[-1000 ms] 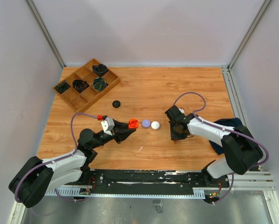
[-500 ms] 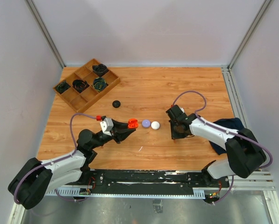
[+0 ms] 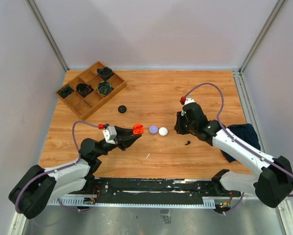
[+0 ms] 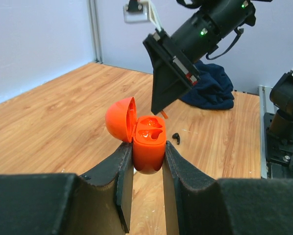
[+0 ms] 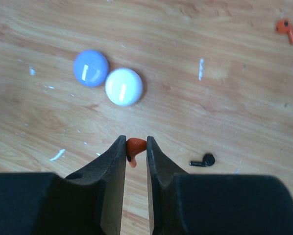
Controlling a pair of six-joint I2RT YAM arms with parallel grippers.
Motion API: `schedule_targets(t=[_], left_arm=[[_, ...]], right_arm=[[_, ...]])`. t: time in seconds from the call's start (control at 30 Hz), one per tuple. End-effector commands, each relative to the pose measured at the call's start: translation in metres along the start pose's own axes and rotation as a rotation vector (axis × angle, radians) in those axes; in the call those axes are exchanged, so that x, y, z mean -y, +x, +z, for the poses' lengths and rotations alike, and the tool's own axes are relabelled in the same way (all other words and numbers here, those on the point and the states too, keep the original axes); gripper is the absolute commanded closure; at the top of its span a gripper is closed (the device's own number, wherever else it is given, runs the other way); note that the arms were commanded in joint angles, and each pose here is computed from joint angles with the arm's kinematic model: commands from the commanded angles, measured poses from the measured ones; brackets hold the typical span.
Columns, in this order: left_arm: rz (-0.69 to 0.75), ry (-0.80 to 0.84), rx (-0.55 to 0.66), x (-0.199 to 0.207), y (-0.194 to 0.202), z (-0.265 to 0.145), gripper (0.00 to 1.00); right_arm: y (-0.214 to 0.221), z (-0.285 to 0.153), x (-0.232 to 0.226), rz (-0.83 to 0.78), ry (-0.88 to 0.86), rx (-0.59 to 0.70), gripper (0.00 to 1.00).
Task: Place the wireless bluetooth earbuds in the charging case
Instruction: Pick up the earbud from the center of the board, then place the earbud in the charging case.
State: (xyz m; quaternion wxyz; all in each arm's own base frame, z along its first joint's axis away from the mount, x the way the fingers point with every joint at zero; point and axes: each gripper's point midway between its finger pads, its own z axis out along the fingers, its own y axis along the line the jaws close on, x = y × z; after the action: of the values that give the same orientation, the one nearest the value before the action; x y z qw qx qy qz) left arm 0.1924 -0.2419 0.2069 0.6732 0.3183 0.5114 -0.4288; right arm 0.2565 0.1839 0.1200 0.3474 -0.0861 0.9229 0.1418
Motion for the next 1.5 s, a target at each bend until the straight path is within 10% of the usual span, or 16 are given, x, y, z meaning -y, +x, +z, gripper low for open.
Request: schedule_targets(t=[0.0, 0.8, 1.47], left_arm=[[0.047, 0.028, 0.084, 0.004, -0.02, 0.005, 1.0], [0.217, 0.001, 0.2, -0.011, -0.055, 0.023, 0.99], [0.202, 0.091, 0.222, 0.003, -0.061, 0.029, 1.0]], right_arm=[[-0.045, -0.019, -0.041, -0.073, -0.166, 0.179, 0.82], [-0.11, -0.126, -0.174, -0.387, -0.698, 0.672, 0.83], [-0.104, -0.142, -0.214, -0.461, -0.83, 0.738, 0.83]])
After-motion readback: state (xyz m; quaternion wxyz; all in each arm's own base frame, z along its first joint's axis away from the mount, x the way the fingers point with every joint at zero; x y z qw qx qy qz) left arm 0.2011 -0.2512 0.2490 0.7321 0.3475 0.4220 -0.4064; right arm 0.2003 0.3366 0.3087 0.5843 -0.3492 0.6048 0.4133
